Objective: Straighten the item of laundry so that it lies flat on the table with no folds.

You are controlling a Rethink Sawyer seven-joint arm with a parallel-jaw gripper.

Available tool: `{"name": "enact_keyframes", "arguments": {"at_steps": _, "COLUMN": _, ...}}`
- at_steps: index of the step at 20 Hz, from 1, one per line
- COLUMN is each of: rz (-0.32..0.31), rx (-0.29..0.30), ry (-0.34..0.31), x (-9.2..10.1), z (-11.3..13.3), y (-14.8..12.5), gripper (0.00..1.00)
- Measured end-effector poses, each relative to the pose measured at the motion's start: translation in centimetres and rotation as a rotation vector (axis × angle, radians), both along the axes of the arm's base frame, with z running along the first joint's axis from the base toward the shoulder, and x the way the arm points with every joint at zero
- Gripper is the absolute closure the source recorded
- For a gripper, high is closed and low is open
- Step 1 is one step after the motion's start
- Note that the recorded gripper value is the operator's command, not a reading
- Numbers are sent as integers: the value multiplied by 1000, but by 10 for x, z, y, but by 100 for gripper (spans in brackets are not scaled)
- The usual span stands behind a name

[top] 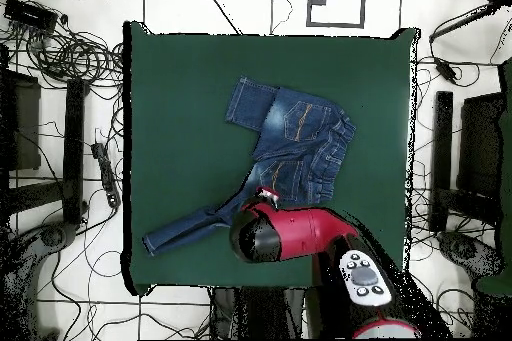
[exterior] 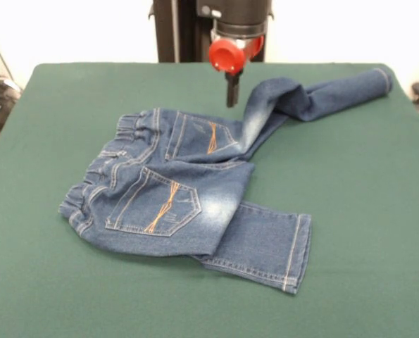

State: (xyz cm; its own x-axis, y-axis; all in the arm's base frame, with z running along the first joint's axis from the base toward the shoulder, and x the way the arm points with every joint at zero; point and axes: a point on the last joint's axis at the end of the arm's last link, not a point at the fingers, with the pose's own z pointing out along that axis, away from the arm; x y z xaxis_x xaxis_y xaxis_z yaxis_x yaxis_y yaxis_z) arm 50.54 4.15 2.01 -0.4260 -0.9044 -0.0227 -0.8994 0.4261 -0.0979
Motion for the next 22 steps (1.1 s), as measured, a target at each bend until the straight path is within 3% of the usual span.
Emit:
{"name": "enact_keyframes", "arguments": {"at_steps": 12, "rz": -53, "rx": 21, "ry": 1, "x": 35, "z": -46, "y": -5, "gripper": 100}}
{"name": "enact_keyframes", "arguments": {"at_steps": 22, "rz": -116, "rx": 68, "ry": 49, "x": 43, "z": -63, "y": -19, "gripper": 100}}
